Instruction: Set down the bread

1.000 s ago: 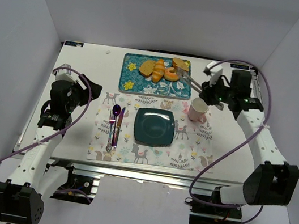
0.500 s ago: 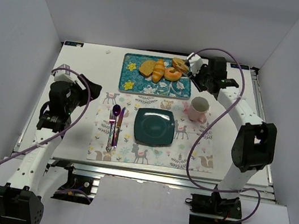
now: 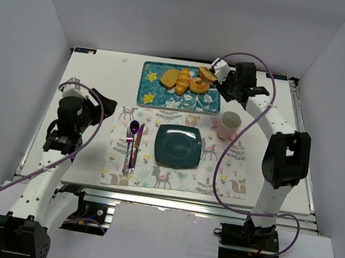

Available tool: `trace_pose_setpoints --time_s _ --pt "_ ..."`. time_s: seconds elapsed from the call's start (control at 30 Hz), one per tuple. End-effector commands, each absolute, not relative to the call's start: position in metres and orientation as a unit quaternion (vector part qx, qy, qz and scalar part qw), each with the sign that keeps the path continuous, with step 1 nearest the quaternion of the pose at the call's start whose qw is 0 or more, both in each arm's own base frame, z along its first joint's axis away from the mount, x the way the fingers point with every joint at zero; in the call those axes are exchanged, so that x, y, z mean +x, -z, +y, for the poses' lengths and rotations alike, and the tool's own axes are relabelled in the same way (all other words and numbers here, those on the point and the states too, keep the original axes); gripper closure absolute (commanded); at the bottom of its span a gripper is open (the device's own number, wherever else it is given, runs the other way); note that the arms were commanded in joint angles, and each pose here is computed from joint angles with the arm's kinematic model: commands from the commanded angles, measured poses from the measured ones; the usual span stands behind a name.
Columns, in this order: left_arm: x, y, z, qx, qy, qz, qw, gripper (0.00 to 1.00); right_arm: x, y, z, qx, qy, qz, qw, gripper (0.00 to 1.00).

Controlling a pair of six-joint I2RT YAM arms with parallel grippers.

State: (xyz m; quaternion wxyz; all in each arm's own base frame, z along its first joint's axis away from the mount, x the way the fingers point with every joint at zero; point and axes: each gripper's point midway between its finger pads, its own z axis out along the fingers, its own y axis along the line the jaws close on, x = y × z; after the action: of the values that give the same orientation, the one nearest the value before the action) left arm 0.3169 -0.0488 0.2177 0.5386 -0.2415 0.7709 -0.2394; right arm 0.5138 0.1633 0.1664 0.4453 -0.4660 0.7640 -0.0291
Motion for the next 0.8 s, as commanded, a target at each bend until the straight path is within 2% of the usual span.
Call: trace_pose_setpoints --time_s 0.0,0.6,0.7,0.77 --pt "0.319 -0.224 -0.048 -0.243 0.241 0.763 0.549 0.16 0.535 -0.193 0.170 -0.460 0.043 0.742 0.487 0.56" --pt "0.324 -0.221 -0.048 -0.243 0.239 0.766 0.545 0.15 0.555 -0.162 0.169 -0.467 0.061 0.750 0.465 0.57" --pt "0.324 -0.222 -0.049 -0.240 0.239 0.768 0.544 0.15 0.557 -0.163 0.170 -0.467 0.062 0.748 0.467 0.62" --pt "0.325 -0.222 -0.048 -0.240 0.237 0.767 0.545 0.15 0.556 -0.168 0.171 -0.466 0.060 0.747 0.471 0.71"
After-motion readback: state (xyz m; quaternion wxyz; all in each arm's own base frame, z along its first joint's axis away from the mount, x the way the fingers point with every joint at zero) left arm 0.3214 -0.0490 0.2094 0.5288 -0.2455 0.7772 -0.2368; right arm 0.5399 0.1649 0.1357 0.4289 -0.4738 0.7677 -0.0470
